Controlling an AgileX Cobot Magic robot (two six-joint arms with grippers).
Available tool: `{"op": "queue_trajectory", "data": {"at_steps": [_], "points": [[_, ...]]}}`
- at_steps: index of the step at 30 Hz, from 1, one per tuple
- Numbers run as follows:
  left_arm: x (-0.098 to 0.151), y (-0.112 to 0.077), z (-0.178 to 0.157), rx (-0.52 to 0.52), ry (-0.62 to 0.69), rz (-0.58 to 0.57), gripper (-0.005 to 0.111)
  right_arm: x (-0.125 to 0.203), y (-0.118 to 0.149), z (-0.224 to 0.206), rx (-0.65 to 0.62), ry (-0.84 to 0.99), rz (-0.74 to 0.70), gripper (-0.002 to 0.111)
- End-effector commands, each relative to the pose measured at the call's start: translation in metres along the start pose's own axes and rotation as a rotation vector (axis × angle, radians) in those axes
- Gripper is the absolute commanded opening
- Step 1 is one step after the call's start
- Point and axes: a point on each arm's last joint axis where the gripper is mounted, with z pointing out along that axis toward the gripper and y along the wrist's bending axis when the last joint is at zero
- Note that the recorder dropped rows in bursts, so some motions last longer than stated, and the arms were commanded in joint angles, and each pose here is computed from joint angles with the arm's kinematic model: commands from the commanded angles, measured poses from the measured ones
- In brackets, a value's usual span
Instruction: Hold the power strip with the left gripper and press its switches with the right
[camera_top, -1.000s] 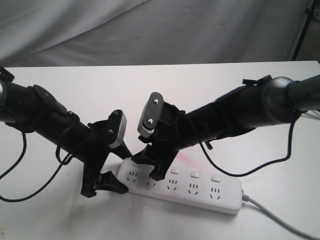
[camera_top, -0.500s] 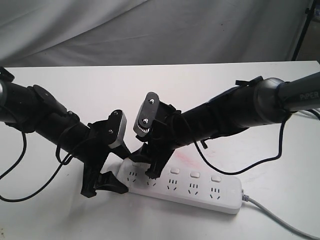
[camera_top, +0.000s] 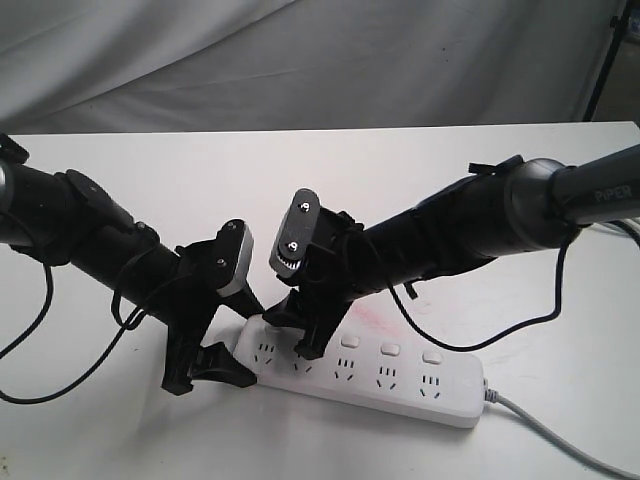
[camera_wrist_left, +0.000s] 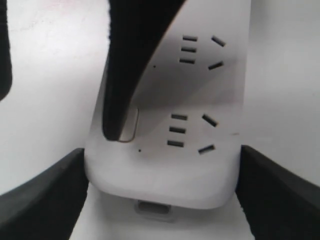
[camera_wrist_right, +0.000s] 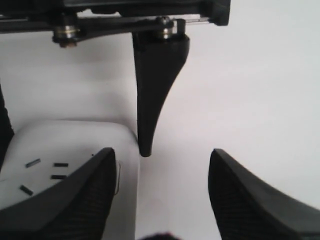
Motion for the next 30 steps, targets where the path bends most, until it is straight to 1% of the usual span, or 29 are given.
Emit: {"op": "queue_trajectory", "data": {"at_steps": [1,16,26,30], "points": [[-0.002,0.001,0.001,-0.004,-0.007,-0.002,0.072,0.002,0.0,0.003,-0.005,0.012,-0.025,0.051],[-0.003,0.0,0.001,-0.002,-0.008,-0.002,0.072,0.013,0.003,0.012,-0.041,0.047,-0.044,0.051],[-0.003,0.0,0.001,-0.002,-0.008,-0.002,0.072,0.015,0.002,0.012,-0.023,0.063,-0.052,0.051],[-0.003,0.0,0.001,-0.002,-0.008,-0.002,0.072,0.021,0.002,0.017,-0.027,0.081,-0.041,0.051]]}}
